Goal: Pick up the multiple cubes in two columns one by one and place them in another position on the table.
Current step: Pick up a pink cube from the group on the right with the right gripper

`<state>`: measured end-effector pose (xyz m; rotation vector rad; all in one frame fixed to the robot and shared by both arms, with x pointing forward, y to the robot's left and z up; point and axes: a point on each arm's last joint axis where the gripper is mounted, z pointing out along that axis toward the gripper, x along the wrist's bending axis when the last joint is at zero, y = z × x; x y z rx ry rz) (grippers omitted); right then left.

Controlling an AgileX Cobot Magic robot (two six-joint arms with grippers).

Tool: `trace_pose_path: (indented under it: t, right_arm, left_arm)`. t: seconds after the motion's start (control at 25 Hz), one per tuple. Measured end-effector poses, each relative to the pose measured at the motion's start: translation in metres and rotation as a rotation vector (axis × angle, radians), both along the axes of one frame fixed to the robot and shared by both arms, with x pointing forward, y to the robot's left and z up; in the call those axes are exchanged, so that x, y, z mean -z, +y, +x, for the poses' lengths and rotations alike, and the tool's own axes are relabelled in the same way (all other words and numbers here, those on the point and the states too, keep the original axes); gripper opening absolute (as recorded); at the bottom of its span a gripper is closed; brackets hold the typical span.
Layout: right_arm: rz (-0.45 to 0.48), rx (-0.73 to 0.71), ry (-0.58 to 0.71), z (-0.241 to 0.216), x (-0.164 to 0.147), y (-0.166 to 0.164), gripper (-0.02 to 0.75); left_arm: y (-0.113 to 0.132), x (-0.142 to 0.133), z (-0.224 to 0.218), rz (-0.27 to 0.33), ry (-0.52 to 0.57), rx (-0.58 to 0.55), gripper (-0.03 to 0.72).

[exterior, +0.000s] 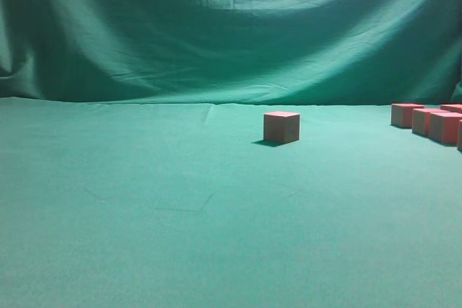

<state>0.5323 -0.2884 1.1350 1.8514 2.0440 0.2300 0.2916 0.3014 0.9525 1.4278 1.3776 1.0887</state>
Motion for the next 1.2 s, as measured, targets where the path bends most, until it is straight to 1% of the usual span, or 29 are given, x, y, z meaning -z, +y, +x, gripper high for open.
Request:
trace_pose_path:
  t: [0.08, 0.16, 0.28, 0.44, 0.64, 0.88, 1.08, 1.2]
  right_arm:
    - [-0.003, 0.047, 0.075, -0.004, 0.026, -0.013, 0.527]
    - [-0.004, 0.059, 0.125, -0.008, 0.053, -0.019, 0.527]
    - [0.017, 0.054, 0.148, -0.014, 0.087, -0.019, 0.527]
    - [0.036, 0.050, 0.157, -0.023, 0.120, -0.020, 0.527]
    - [0.053, 0.059, 0.125, -0.021, 0.135, -0.025, 0.527]
    - [0.062, 0.042, 0.210, -0.006, 0.170, -0.024, 0.527]
    - [0.064, 0.023, 0.195, 0.005, 0.188, -0.024, 0.527]
    - [0.065, 0.020, 0.210, 0.009, 0.198, -0.024, 0.527]
  left_arm:
    - [0.000, 0.000, 0.000, 0.000, 0.000, 0.000, 0.000]
    - [0.000, 0.000, 0.000, 0.000, 0.000, 0.000, 0.000]
    - [0.000, 0.000, 0.000, 0.000, 0.000, 0.000, 0.000]
    - [0.000, 0.000, 0.000, 0.000, 0.000, 0.000, 0.000]
    - [0.000, 0.000, 0.000, 0.000, 0.000, 0.000, 0.000]
    - [0.000, 0.000, 0.000, 0.000, 0.000, 0.000, 0.000]
    - [0.000, 0.000, 0.000, 0.000, 0.000, 0.000, 0.000]
    - [0.000, 0.000, 0.000, 0.000, 0.000, 0.000, 0.000]
